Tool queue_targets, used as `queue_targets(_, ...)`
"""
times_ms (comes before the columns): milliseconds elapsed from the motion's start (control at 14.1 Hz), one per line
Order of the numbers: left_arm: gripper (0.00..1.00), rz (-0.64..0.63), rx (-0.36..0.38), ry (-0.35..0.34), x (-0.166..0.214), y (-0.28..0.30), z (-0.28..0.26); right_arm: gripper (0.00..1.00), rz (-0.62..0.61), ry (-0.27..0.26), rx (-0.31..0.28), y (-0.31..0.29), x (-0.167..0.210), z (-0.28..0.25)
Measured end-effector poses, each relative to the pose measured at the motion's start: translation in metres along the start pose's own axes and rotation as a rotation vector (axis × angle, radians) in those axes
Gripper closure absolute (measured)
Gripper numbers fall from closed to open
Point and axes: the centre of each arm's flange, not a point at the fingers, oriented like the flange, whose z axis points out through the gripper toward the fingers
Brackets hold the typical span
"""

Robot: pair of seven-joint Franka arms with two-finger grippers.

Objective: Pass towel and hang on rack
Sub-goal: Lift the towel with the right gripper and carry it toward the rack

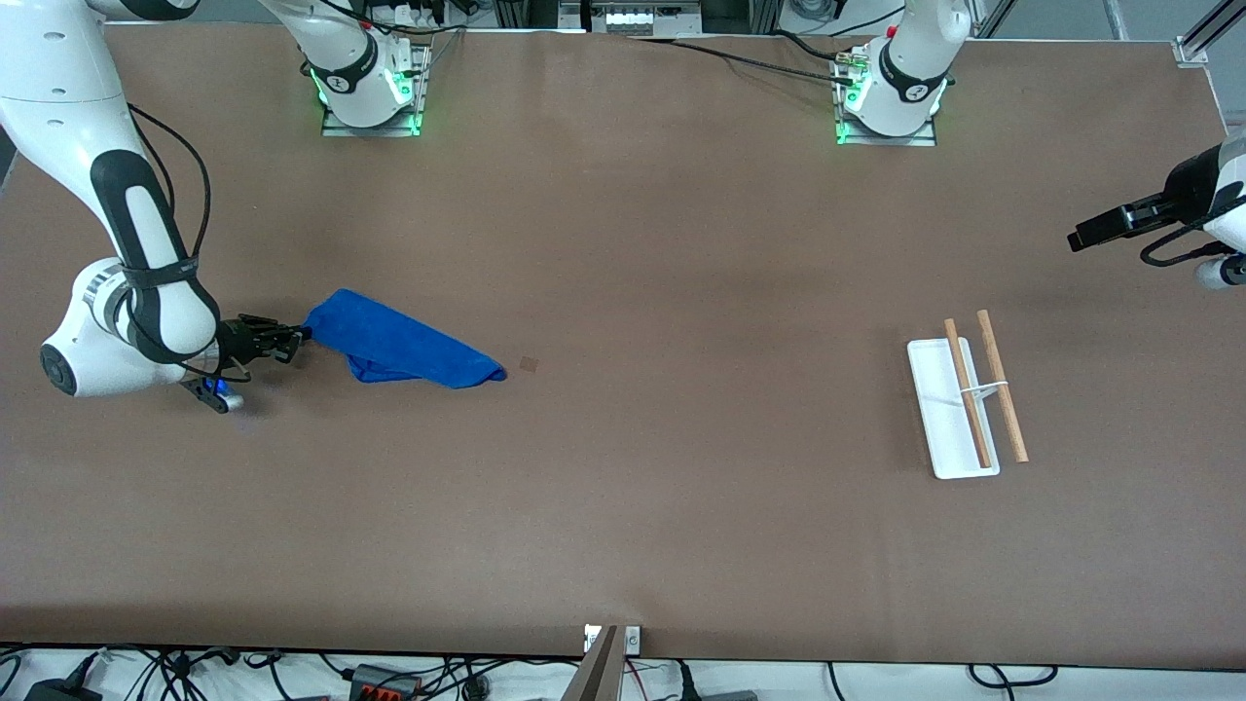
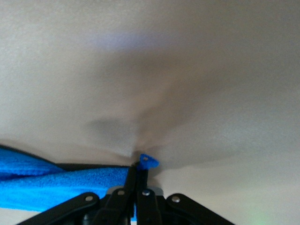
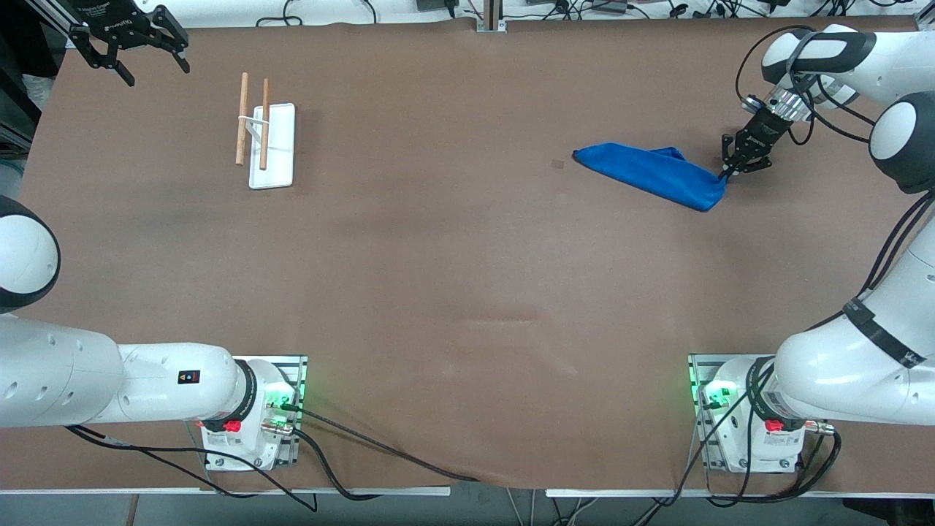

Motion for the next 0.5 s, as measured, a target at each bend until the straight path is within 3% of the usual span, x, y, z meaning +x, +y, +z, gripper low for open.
queue_targets(213,0.0,-0.002,-0.001,0.0,0.0,-0.001,0.0,0.97,-0.115,0.01,0.005,-0.013,-0.004,-0.031)
queue_targets(496,0.0,-0.005,-0.002,-0.003,0.0,-0.003,0.0,0.97,-0.243,0.037,-0.019,-0.05,-0.033,-0.123)
